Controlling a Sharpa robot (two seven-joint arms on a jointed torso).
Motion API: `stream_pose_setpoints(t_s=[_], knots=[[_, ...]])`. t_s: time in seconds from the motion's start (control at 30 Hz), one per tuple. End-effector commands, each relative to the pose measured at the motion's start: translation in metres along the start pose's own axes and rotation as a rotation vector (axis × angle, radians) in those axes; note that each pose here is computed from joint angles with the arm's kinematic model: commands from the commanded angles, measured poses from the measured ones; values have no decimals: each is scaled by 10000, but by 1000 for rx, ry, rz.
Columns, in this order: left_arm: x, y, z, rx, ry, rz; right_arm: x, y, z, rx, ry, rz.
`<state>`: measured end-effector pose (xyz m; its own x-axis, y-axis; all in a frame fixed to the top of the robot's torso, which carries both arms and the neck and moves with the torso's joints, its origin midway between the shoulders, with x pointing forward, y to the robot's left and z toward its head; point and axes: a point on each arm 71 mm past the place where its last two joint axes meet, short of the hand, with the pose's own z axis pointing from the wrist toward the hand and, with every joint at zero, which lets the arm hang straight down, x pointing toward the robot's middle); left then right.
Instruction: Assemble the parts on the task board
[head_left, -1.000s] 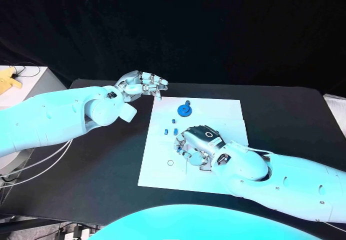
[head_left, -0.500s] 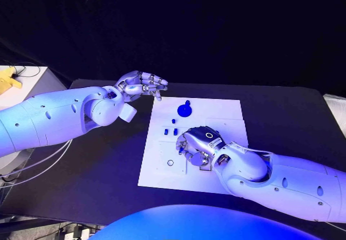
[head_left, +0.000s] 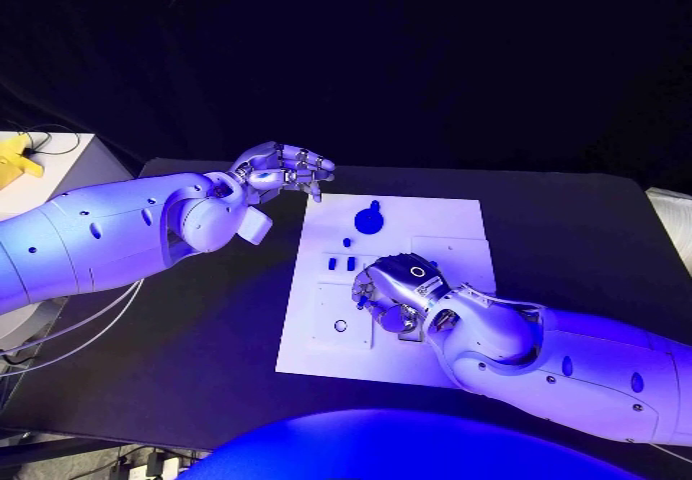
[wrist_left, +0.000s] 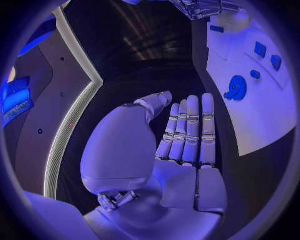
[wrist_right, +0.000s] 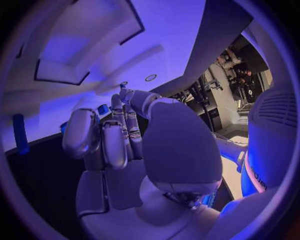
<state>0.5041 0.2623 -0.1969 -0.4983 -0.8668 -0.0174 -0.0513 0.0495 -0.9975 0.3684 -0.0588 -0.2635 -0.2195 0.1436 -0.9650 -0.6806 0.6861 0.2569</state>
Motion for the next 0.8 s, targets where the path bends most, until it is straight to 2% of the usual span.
stream_pose_setpoints(t_s=[0.03, 0.8], knots=[[17, -7, 4, 4, 10, -11, 31, 8, -4, -4, 18, -17], [15, -2, -2, -4, 15, -13, 121, 20, 19, -8, 59, -15]])
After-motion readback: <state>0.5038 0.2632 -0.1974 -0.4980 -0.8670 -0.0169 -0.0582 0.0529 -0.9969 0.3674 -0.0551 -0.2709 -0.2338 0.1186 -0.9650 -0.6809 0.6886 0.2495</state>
